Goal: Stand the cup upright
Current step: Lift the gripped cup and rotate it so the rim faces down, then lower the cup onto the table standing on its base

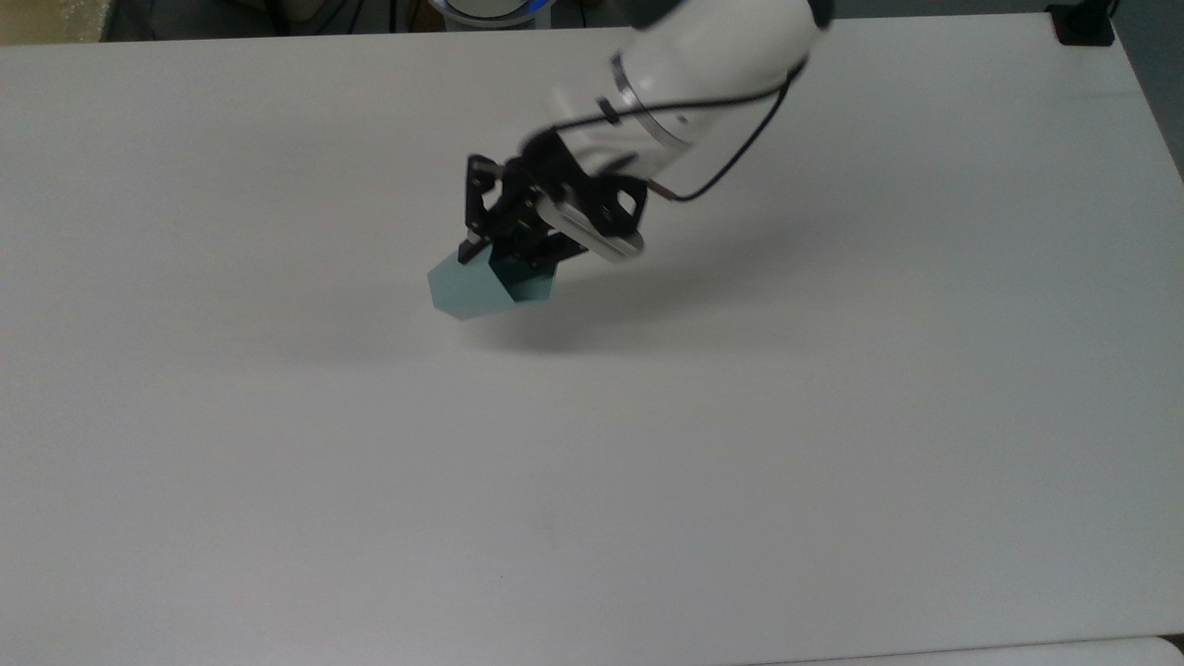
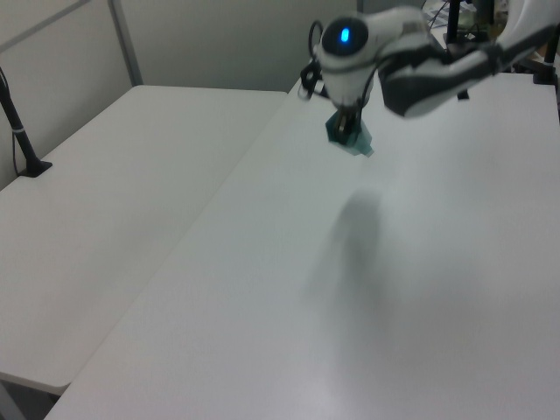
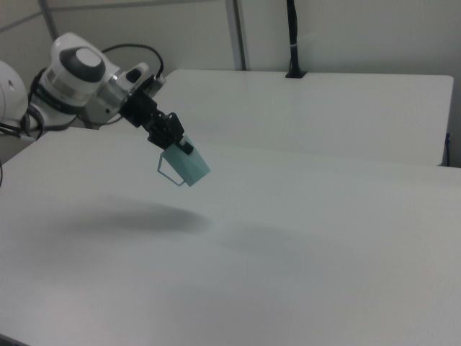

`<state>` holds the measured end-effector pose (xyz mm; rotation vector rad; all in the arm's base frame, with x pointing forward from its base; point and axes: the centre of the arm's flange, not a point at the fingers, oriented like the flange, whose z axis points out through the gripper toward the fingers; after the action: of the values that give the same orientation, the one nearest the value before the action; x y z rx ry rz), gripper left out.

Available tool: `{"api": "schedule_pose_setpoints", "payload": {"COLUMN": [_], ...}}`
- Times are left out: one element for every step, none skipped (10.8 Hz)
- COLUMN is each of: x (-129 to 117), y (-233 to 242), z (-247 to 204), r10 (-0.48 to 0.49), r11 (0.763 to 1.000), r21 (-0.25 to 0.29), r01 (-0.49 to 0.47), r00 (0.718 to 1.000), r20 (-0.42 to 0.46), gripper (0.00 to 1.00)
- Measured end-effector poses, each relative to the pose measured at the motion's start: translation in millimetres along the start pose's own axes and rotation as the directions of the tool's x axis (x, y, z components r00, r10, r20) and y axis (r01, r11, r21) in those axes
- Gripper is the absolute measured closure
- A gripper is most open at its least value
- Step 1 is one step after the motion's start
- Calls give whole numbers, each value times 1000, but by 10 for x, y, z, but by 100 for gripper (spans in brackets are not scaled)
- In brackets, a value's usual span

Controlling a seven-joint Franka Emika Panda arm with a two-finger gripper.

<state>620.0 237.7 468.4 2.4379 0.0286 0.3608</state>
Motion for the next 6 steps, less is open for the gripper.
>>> {"api": "schedule_pose_setpoints", "payload": {"x": [-18, -79, -176, -282, -393, -459], "y": [286, 482, 587, 648, 726, 822], "z": [-9, 49, 132, 212, 298, 374], "r10": [55, 94, 126, 147, 159, 171], "r11": [994, 980, 955, 924, 882, 833], "r21": [86, 165, 252, 327, 409, 482], "r01": [-60, -111, -159, -196, -233, -273], "r00": [997, 990, 982, 975, 965, 954], "r20": [60, 109, 143, 169, 208, 244], "gripper": [90, 90, 90, 90, 90, 90]}}
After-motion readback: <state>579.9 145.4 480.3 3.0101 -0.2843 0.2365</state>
